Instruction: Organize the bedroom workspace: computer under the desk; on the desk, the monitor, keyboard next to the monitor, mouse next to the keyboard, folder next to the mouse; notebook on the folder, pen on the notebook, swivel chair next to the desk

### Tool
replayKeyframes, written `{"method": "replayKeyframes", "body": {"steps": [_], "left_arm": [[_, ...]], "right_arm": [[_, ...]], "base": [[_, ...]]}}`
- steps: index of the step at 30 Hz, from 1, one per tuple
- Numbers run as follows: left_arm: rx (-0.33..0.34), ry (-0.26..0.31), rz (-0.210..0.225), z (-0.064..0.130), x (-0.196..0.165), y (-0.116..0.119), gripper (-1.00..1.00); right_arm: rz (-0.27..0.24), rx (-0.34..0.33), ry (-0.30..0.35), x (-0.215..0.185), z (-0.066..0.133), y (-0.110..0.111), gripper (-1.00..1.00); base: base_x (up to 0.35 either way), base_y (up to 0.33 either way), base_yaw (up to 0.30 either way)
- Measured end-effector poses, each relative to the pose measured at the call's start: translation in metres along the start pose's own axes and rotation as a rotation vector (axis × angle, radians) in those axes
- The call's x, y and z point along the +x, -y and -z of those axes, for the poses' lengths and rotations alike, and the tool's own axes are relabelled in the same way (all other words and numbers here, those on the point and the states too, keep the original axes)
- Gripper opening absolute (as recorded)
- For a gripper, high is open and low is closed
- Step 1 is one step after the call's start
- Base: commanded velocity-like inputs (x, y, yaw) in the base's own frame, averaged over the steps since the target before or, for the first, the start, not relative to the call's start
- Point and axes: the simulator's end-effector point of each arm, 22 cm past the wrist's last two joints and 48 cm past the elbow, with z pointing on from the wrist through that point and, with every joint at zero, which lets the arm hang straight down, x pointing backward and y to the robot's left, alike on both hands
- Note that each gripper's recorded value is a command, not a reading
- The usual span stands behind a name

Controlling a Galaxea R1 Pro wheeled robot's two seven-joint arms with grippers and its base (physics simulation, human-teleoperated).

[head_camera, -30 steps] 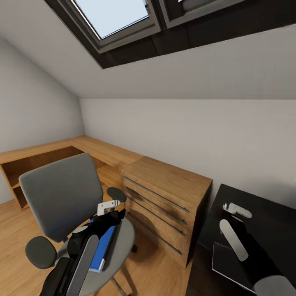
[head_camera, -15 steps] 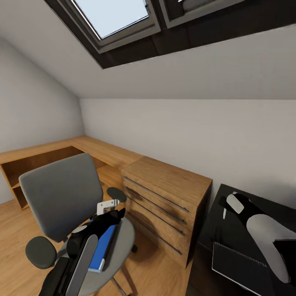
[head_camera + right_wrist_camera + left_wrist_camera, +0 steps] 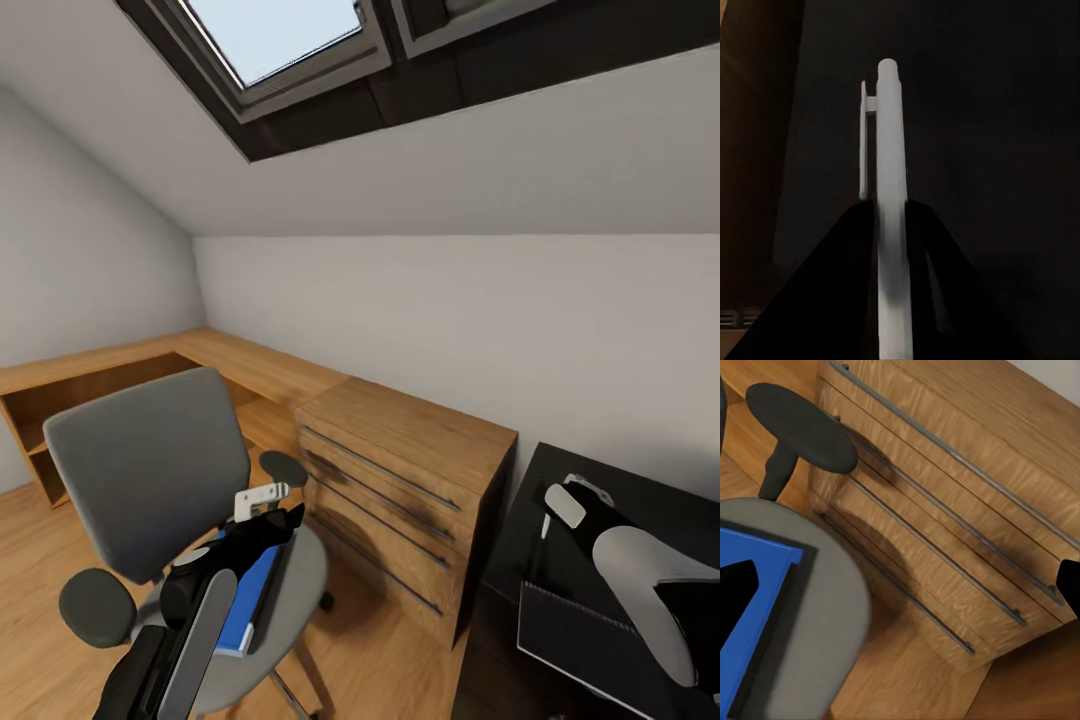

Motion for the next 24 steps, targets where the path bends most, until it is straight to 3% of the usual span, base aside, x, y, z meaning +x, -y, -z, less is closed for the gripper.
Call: {"method": "replayKeyframes", "body": {"steps": [24], "left_arm": [[0.001, 0.000, -0.001, -0.012, 0.030, -0.009, 1.00]], "right_arm": [[0.032, 0.020, 0.003, 0.028, -0.021, 0.014, -1.00]], "base": [[0.000, 0.000, 0.000]]}}
